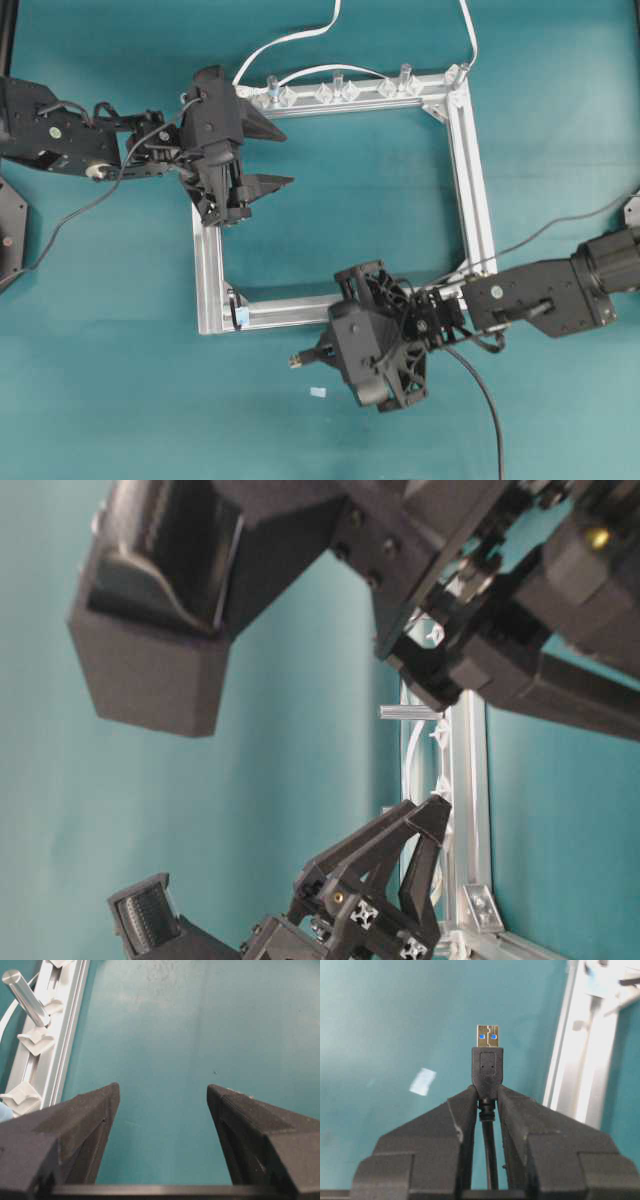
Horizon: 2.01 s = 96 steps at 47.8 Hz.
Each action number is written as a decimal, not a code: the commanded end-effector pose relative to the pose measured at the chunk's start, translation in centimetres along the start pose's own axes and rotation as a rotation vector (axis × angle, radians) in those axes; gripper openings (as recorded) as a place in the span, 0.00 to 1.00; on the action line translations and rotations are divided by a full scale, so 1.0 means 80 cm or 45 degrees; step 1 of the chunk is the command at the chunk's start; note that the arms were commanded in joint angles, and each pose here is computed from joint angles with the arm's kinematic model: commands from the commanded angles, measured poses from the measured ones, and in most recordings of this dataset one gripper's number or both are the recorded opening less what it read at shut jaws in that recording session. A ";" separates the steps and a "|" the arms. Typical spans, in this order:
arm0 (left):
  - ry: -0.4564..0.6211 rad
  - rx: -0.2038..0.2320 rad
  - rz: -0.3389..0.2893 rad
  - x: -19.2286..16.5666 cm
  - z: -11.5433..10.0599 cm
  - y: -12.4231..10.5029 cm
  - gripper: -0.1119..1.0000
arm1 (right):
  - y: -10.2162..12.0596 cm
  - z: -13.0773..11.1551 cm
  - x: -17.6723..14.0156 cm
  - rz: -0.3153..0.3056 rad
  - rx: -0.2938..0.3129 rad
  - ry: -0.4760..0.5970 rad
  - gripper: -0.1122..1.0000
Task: Insert the wire through the string loop located on the left side.
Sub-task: 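Lift the cable and carry it toward the zip-tie loop on the frame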
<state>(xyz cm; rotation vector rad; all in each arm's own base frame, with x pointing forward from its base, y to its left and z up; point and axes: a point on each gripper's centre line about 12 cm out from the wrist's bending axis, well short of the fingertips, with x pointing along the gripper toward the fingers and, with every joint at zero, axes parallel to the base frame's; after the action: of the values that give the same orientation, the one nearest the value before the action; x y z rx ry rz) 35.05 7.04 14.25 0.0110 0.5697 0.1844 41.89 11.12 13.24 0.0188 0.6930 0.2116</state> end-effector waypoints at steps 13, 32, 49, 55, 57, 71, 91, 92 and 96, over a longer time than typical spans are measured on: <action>-0.051 0.005 -0.001 -0.006 0.015 0.000 0.79 | -0.019 0.023 -0.018 -0.038 -0.031 -0.031 0.26; -0.049 0.005 -0.001 -0.005 0.014 0.000 0.79 | -0.038 0.033 -0.019 -0.073 -0.006 -0.055 0.26; -0.049 0.006 -0.002 -0.005 0.014 -0.001 0.79 | -0.046 0.049 -0.021 -0.085 0.020 -0.094 0.26; -0.051 0.006 -0.002 -0.006 0.015 -0.001 0.79 | -0.051 0.049 -0.021 -0.095 0.039 -0.094 0.26; -0.051 0.006 -0.002 -0.006 0.015 -0.001 0.79 | -0.053 0.049 -0.021 -0.098 0.043 -0.092 0.26; -0.047 0.006 -0.003 -0.005 0.014 -0.001 0.79 | -0.061 0.048 -0.021 -0.113 0.109 -0.082 0.26; -0.047 0.006 -0.003 -0.006 0.014 -0.001 0.79 | -0.062 0.050 -0.020 -0.114 0.135 -0.088 0.26; -0.047 0.006 -0.003 -0.006 0.014 -0.001 0.79 | -0.062 0.050 -0.019 -0.112 0.134 -0.087 0.26; -0.047 0.005 -0.001 -0.006 0.014 -0.001 0.79 | -0.062 0.051 -0.019 -0.114 0.135 -0.089 0.26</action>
<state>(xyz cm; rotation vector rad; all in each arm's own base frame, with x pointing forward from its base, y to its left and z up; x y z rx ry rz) 35.06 6.98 14.23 0.0112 0.5712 0.1827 43.70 6.20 14.64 0.0869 0.6925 0.0867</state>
